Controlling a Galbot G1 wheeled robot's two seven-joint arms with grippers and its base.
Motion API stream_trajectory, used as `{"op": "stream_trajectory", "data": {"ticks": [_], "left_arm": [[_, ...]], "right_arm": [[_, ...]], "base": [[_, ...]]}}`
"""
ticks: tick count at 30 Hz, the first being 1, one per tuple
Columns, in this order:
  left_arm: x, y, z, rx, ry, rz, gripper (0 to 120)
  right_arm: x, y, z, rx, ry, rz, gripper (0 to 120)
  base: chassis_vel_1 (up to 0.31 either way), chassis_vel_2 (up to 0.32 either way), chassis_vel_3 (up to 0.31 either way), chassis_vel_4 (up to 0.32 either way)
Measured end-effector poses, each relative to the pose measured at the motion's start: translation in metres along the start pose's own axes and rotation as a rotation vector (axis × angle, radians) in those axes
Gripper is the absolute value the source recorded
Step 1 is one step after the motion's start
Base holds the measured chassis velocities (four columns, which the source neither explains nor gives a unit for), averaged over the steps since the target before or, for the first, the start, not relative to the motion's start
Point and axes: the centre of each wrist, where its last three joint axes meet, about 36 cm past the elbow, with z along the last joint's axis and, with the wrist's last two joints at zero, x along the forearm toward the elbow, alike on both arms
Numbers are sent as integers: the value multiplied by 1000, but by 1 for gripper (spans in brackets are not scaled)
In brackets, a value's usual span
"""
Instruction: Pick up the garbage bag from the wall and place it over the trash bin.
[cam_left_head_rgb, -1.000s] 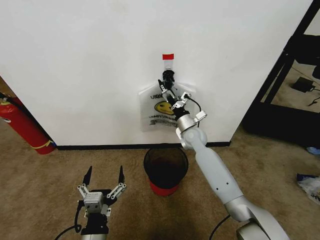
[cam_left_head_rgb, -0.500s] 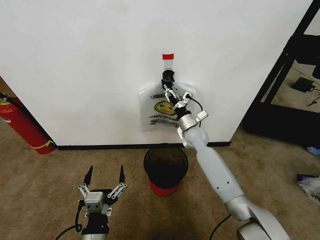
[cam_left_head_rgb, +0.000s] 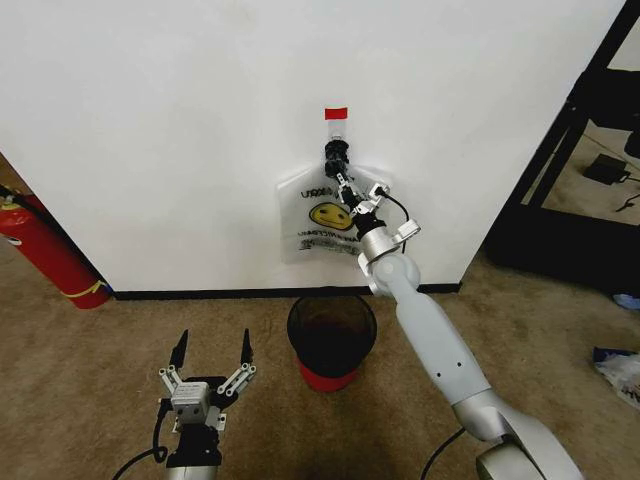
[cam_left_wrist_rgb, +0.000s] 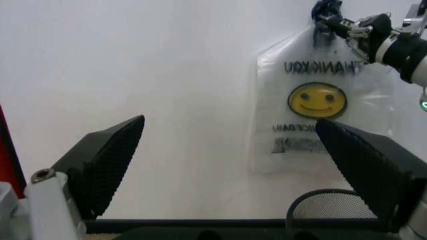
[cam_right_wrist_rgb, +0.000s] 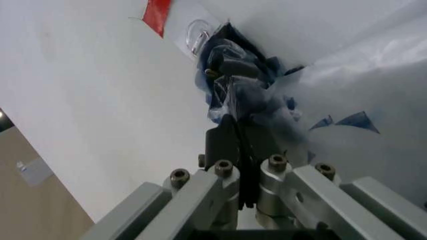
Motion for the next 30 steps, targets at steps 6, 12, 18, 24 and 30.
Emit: {"op": "stream_trajectory", "data": {"ticks": [6,12,18,24,30], "left_arm": [[-3,0,1,4,-6,1,100],[-5,-1,2,12,-6,3,100],[-8,-1,2,17,-13,9,100],[-10,-1,5,22,-15,18,100],[-14,-2,7,26,-14,30,100]], "right_arm": [[23,9,2,43,34,-10,0],[52,19,-1,97,72,-14,0],[76,30,-4,123,95,-15,0],[110,45,-1,160,136,-21,0],[134,55,1,190,160,-25,0]], "base": [[0,0,0,0],[0,0,0,0],[0,0,0,0],[0,0,0,0],[0,0,0,0]]}}
